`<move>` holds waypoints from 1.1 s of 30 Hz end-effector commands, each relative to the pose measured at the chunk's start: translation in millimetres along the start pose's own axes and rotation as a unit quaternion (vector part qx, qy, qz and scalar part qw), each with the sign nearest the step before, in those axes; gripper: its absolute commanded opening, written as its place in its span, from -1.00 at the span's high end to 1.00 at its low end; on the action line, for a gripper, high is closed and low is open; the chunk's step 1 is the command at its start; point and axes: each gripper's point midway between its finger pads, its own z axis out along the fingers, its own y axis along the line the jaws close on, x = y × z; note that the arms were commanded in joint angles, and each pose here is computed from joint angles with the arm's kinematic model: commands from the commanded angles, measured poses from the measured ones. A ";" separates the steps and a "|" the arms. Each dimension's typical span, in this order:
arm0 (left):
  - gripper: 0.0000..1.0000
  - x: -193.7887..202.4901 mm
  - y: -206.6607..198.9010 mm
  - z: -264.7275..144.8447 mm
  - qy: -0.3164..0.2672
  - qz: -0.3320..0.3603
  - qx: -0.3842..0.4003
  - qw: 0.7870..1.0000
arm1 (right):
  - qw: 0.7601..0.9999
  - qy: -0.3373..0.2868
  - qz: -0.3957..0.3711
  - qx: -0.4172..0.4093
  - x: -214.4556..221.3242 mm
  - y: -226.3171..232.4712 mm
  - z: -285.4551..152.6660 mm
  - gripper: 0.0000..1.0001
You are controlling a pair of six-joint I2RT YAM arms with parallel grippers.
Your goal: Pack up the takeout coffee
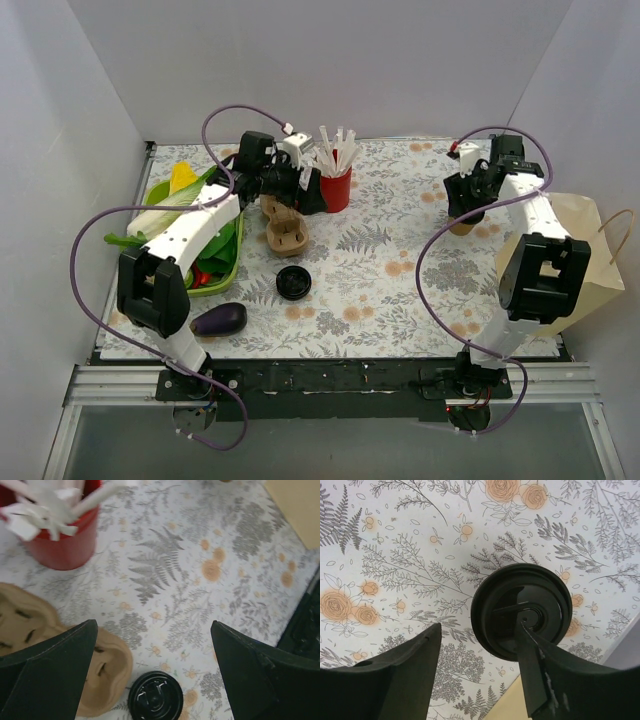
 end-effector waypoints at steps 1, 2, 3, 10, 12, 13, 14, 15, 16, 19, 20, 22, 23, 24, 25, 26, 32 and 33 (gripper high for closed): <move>-0.96 -0.5 62.6 -26.3 0.037 -0.032 -0.203 0.978 | 0.998 -0.055 0.009 0.041 -29.3 -4.8 -38.9 -0.42; -0.96 5.3 67.1 -29.5 0.044 -0.054 -0.226 0.972 | 0.996 -0.067 0.008 0.051 -34.5 -5.9 -45.6 -0.45; -0.95 8.6 70.0 -30.3 0.047 -0.067 -0.237 0.968 | 0.996 -0.070 0.014 0.054 -35.6 -5.9 -48.1 -0.48; -0.68 44.7 92.4 -16.8 0.079 -0.178 -0.294 0.936 | 0.994 -0.095 0.017 0.047 -49.4 6.7 -61.3 -0.61; -0.59 54.9 103.0 -13.8 0.090 -0.196 -0.313 0.925 | 0.994 -0.099 0.015 0.045 -50.3 11.2 -64.5 -0.61; -0.56 58.7 106.7 -12.5 0.094 -0.203 -0.317 0.922 | 0.994 -0.100 0.015 0.044 -49.6 12.5 -65.8 -0.61; -0.53 59.7 109.8 -13.3 0.095 -0.210 -0.321 0.919 | 0.993 -0.103 0.015 0.046 -49.3 14.2 -69.4 -0.61; -0.48 62.1 115.0 -11.4 0.098 -0.217 -0.323 0.916 | 0.994 -0.100 0.015 0.044 -45.8 16.4 -67.7 -0.61; -0.44 63.2 115.8 -9.4 0.099 -0.221 -0.323 0.915 | 0.994 -0.101 0.015 0.045 -44.4 17.2 -68.3 -0.61; -0.34 62.9 117.6 -3.7 0.100 -0.228 -0.318 0.915 | 0.994 -0.102 0.016 0.041 -38.7 23.2 -70.0 -0.61; -0.32 62.9 118.5 -2.0 0.100 -0.228 -0.317 0.915 | 0.994 -0.101 0.017 0.040 -36.5 23.9 -69.5 -0.61; -0.28 62.1 122.1 0.1 0.100 -0.228 -0.322 0.914 | 0.994 -0.100 0.019 0.037 -33.0 26.0 -67.6 -0.61; -0.27 61.9 122.5 0.9 0.100 -0.226 -0.323 0.914 | 0.994 -0.101 0.018 0.038 -32.7 27.1 -69.0 -0.61; -0.25 61.6 123.2 1.3 0.100 -0.226 -0.323 0.913 | 0.994 -0.101 0.018 0.039 -32.2 26.9 -69.5 -0.61; -0.24 62.9 125.5 2.7 0.102 -0.227 -0.325 0.913 | 0.994 -0.101 0.018 0.038 -31.8 27.9 -69.6 -0.61; -0.20 62.0 126.0 3.3 0.101 -0.226 -0.325 0.913 | 0.994 -0.100 0.019 0.038 -30.0 28.2 -69.3 -0.61; -0.08 67.0 126.3 8.9 0.110 -0.229 -0.319 0.913 | 0.994 -0.099 0.018 0.035 -27.2 30.0 -67.3 -0.61; -0.05 68.0 126.8 8.3 0.112 -0.230 -0.319 0.913 | 0.994 -0.098 0.019 0.035 -26.6 29.9 -66.1 -0.61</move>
